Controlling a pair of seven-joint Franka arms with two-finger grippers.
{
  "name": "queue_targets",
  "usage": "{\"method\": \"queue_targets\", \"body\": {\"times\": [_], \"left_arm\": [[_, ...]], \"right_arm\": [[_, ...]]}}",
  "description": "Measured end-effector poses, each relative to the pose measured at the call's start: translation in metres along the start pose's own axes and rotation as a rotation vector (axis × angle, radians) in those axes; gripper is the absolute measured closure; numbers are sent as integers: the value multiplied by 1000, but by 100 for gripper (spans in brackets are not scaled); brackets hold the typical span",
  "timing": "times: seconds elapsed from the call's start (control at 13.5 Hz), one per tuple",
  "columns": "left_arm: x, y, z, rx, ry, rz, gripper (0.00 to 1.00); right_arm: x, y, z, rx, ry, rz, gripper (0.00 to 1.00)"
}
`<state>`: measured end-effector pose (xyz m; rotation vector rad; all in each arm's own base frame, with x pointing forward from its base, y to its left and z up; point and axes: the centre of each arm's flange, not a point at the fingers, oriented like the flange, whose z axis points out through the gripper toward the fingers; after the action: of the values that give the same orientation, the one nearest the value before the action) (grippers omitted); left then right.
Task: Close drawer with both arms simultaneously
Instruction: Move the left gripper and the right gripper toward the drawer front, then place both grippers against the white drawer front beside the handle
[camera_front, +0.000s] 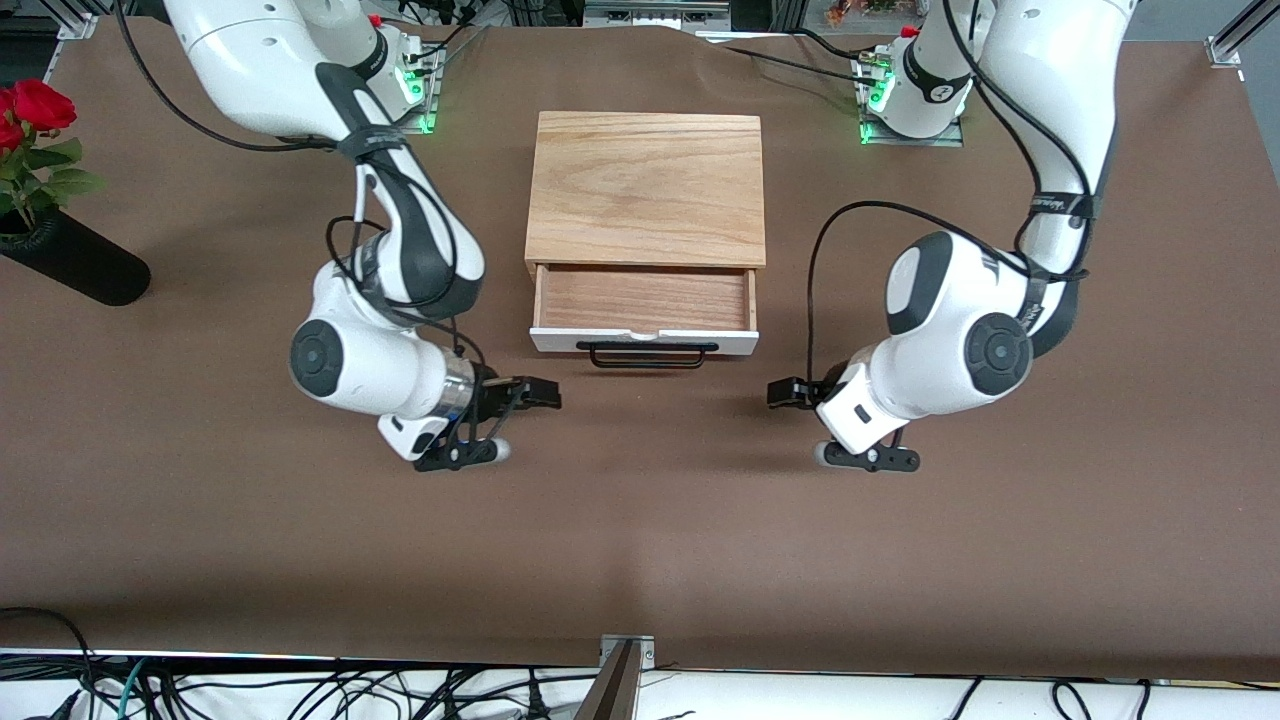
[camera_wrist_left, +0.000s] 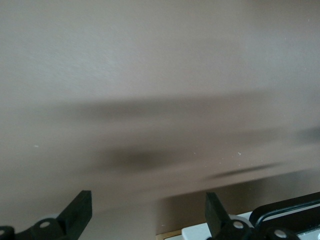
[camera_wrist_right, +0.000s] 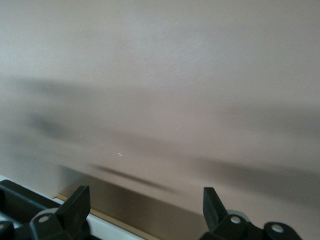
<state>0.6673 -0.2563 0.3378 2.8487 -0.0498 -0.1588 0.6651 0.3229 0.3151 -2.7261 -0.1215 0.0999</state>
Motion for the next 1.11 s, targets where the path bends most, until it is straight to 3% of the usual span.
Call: {"method": "queue_targets", "body": {"times": [0.3, 0.74, 0.89, 1.11], "left_arm": [[-8, 21, 7, -42, -25, -10, 0], [-30, 66, 41, -37, -97, -38, 0], [-33, 71, 54, -70, -130, -56, 0], [-42, 72, 64, -58, -209, -54, 0]], "right_arm": [[-5, 0, 9, -7, -21, 13, 0], [-23, -9, 21, -10, -107, 0, 0], [-27, -11, 16, -12, -134, -4, 0], [-32, -13, 13, -16, -160, -7, 0]]}}
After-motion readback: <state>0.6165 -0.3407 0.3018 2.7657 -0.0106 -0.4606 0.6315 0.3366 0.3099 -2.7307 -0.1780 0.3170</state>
